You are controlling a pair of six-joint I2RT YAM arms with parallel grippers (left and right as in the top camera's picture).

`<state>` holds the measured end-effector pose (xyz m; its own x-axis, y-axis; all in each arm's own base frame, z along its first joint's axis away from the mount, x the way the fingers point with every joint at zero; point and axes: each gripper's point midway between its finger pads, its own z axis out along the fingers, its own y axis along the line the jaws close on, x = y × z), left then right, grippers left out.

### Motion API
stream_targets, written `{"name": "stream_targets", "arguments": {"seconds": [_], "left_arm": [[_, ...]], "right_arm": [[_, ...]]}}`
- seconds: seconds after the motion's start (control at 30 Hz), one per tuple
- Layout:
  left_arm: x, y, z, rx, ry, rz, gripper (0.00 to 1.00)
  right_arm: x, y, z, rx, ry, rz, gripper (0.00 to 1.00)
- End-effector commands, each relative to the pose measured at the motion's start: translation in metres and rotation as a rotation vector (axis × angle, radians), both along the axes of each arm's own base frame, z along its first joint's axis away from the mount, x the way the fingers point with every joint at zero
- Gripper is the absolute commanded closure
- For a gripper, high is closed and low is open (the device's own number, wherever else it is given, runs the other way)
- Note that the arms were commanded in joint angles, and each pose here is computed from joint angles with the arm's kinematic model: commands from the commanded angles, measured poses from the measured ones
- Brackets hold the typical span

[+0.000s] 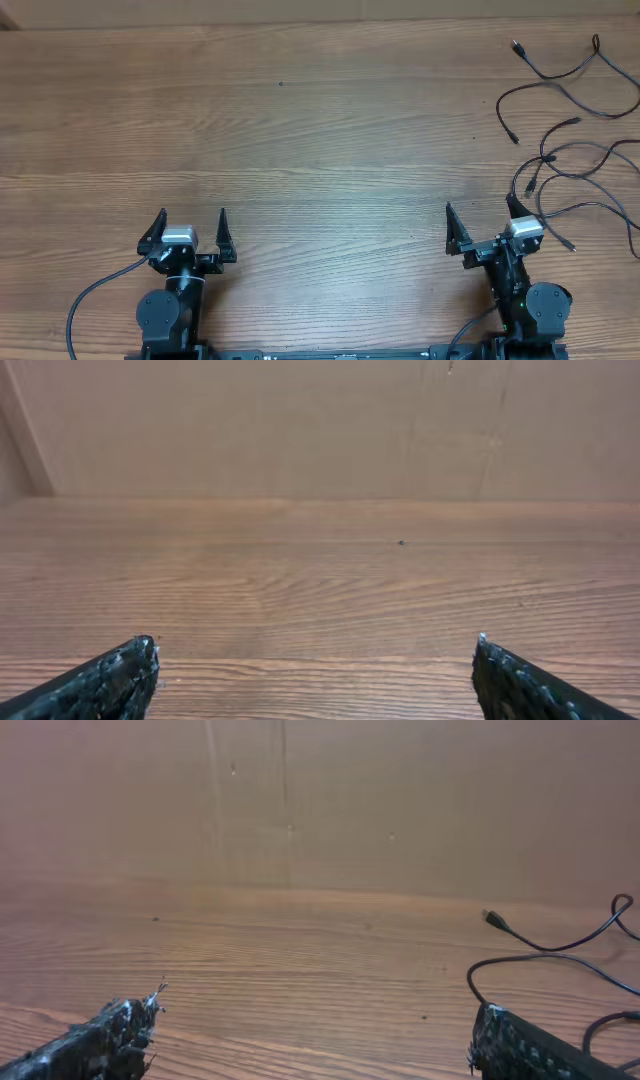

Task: Untangle cables

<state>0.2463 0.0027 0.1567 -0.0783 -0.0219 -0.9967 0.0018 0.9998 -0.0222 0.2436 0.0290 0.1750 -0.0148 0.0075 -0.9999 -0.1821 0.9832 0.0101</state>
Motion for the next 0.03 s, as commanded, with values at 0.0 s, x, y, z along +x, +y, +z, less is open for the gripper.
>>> {"name": "stream_targets", "arguments": {"seconds": [0.0], "left_arm": [[-0.0003, 0.0031, -0.0002, 0.020, -0.004, 0.013, 0.00]], "right_arm": [[0.0004, -0.0025, -0.0014, 0.006, -0.004, -0.013, 0.00]]}}
